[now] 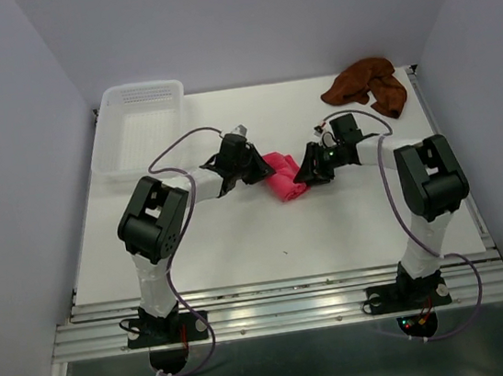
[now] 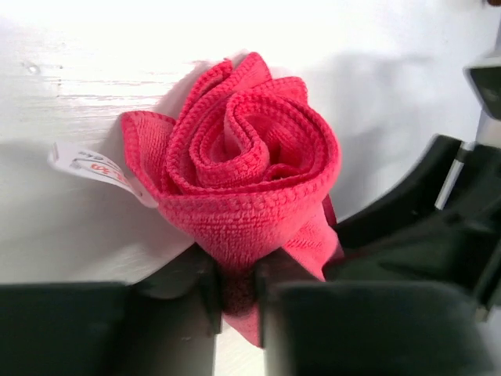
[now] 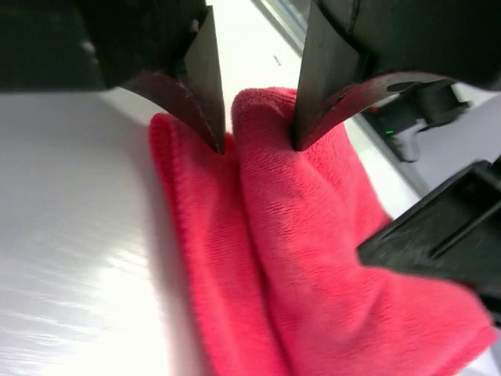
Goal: Roll the towels
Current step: Roll the towel
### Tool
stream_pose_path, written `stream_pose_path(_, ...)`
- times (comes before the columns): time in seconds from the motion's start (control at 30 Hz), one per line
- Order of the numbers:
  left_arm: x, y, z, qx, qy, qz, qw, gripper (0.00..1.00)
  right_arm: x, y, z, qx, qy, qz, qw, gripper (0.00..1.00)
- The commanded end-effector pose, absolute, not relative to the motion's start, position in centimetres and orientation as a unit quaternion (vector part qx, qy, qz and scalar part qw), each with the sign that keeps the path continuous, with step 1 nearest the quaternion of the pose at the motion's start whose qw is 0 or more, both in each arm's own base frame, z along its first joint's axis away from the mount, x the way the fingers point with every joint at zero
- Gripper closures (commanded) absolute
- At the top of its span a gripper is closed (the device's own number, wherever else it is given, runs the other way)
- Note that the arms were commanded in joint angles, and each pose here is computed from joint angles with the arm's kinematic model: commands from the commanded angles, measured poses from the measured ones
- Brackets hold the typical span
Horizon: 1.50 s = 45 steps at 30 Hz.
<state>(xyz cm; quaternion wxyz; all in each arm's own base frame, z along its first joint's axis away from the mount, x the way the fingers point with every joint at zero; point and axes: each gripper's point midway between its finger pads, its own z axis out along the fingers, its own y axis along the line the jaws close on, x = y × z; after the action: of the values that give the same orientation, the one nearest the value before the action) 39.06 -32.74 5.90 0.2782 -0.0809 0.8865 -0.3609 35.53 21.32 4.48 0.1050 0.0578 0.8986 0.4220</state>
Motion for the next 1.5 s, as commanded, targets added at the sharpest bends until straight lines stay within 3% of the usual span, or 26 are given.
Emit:
stream_pose_path(0.0,39.9,-32.2,6.3,-0.091,0.896,-0.326,0.287,0.86,36.1,21.3,7.8,-0.036,0.913,0.352,0.203,0.52)
stream_pose_path(0.03,39.7,-32.0,6.1,-0.093,0.901,-0.317,0.282,0.93,36.0,21.2,8.2,-0.045,0.914,0.34,0.217,0.52)
stream_pose_path(0.13,38.6,-31.4,5.5,-0.096,0.915,-0.295,0.258,0.96,35.4,21.1,9.9,-0.089,0.91,0.297,0.275,0.46)
stream_pose_path(0.33,35.5,-29.8,6.1,-0.123,0.933,-0.254,0.222,0.97,33.0,25.2,14.1,-0.231,0.858,0.223,0.401,0.38)
stream_pose_path(0.53,33.0,-28.3,7.6,-0.154,0.941,-0.226,0.2,0.99,30.7,29.1,15.3,-0.326,0.802,0.194,0.461,0.35)
stream_pose_path(0.7,31.9,-28.3,7.8,-0.169,0.941,-0.231,0.183,0.99,29.6,31.8,15.1,-0.362,0.774,0.201,0.479,0.33)
stream_pose_path(0.97,31.1,-27.3,7.3,-0.184,0.944,-0.214,0.173,0.98,30.5,29.9,10.0,-0.348,0.81,0.084,0.464,0.33)
stream_pose_path(1.2,30.8,-27.4,6.6,-0.188,0.947,-0.208,0.159,0.96,28.9,28.6,6.3,-0.345,0.834,0.077,0.423,0.32)
stream_pose_path(1.3,30.9,-27.6,7.0,-0.19,0.944,-0.215,0.162,0.94,28.9,28.0,5.2,-0.333,0.843,0.069,0.417,0.37)
stream_pose_path(1.33,30.9,-27.6,7.0,-0.189,0.944,-0.215,0.161,0.93,28.9,27.9,4.9,-0.33,0.845,0.066,0.415,0.49)
stream_pose_path(1.43,31.1,-27.8,7.5,-0.186,0.942,-0.222,0.167,0.68,28.9,28.4,5.0,-0.311,0.852,0.078,0.415,0.87)
stream_pose_path(1.47,31.1,-27.7,7.6,-0.185,0.942,-0.223,0.168,0.62,28.9,28.6,5.1,-0.305,0.853,0.085,0.414,0.92)
